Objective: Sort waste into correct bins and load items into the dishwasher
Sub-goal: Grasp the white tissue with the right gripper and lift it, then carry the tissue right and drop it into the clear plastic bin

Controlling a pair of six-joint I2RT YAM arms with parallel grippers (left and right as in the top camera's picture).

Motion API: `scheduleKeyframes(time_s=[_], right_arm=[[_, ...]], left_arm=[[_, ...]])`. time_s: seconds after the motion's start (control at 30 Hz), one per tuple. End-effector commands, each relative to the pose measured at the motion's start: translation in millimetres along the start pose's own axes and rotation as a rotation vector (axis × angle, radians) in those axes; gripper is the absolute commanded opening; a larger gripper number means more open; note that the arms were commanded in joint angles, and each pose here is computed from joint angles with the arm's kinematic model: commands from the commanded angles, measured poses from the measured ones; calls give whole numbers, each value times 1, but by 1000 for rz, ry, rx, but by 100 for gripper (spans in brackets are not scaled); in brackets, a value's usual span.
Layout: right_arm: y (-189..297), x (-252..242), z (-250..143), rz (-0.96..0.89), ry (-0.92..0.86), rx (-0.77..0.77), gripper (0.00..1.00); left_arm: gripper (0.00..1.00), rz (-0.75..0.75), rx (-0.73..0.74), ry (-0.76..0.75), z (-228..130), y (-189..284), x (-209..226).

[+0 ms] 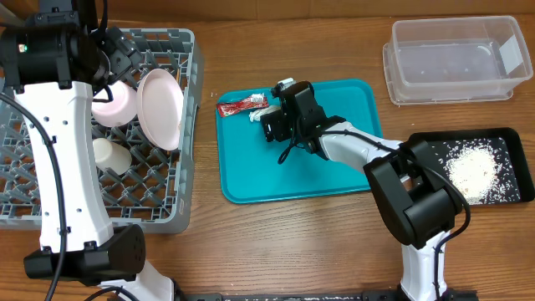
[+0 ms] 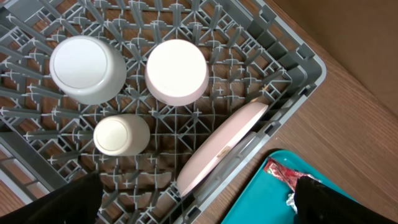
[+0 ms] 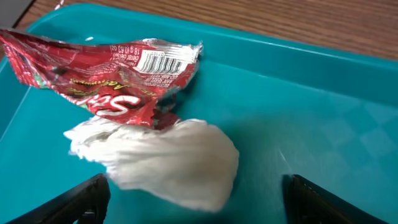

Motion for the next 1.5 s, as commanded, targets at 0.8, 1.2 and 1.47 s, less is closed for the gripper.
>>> scheduleKeyframes(time_s=[0.8,1.2,1.47], right_arm=[[-2,5,-4,50,-5,9,7],[70,-33,40,-203,-29,-73,4],[157,-104,66,-441,-125,-160,4]], left_arm=[[100,13,-5,2,0,-2,0],[100,13,-5,2,0,-2,0],[100,13,-5,2,0,-2,0]])
Point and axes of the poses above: each gripper's point midway between its finger pads, its own y axis back along the fingers, its own x axis along the line the jaws close on, z = x × y, the point moved 4 cm from there along y, back along the fingers, and after that the axes turned 7 degrees about y, right-handed, at the moved point
